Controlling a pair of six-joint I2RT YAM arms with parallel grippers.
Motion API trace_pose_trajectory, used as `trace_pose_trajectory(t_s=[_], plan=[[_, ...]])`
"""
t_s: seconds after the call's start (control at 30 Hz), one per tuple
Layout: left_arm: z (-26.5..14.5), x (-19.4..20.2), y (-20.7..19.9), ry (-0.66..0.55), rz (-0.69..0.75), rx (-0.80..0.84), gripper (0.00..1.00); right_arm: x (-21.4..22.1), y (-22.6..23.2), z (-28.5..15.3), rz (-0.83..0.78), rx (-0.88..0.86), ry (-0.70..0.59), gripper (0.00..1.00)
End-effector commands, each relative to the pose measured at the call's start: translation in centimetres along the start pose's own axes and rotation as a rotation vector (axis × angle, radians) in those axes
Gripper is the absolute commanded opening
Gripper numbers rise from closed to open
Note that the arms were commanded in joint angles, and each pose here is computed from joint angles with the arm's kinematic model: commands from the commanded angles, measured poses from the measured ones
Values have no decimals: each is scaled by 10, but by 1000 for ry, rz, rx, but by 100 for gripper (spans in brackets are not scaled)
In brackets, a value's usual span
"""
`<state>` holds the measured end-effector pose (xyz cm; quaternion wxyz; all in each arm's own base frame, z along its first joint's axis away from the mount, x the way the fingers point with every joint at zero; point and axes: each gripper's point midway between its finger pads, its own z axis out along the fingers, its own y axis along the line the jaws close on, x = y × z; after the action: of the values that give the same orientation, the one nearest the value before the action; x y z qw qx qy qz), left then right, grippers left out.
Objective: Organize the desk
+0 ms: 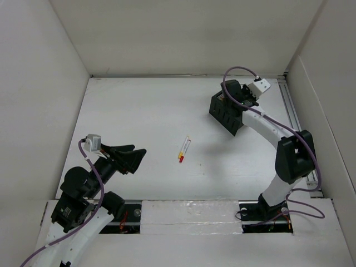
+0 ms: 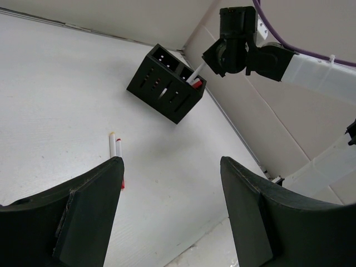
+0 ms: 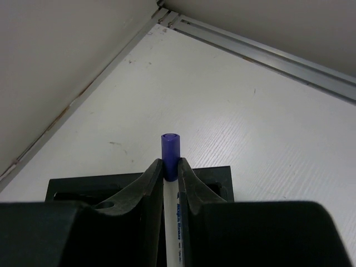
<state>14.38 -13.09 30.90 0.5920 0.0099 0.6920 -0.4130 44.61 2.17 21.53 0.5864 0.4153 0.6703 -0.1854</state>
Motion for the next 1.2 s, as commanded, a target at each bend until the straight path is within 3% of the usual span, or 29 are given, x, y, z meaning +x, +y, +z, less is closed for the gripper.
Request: trace_pose_trajectory(t_s=[0.0,0.27,0.4,0.5,0.57,0.6,0.63,0.77,0.9,1.0,1.03,1.07,1.17], plan=[[3,-4,-6,-19,8,34,66,-13,2,-7,14,27,-76,22],[5,-2,-5,-7,7,28,66,-9,9,-26,21,-1,-66,27],[3,-4,-6,-16,8,30,66,-6,22,-64,23,-94,-53,29],[5,-3,-5,-5,7,27,66,6,37,-90,33,-214,34,22],[2,-5,-6,-18,8,32,66,44,57,-131,6,-422,197,0],[3,-4,-6,-18,8,30,66,44,57,-131,8,-423,198,0],[2,-5,-6,-23,8,33,66,74,58,-154,-40,-520,293,0],[0,-7,-7,-32,7,37,66,121,61,-214,-16,-731,481,0],[2,-4,-8,-16,8,41,66,157,60,-257,-10,-836,619,0],[4,-3,-6,-10,8,34,66,181,59,-282,-74,-839,688,20],[3,-3,-6,-11,8,35,66,197,56,-282,-117,-813,684,33],[4,-3,-6,-11,8,32,66,206,51,-285,-156,-792,679,40],[5,-2,-4,-7,4,24,66,228,47,-296,-240,-732,626,44]])
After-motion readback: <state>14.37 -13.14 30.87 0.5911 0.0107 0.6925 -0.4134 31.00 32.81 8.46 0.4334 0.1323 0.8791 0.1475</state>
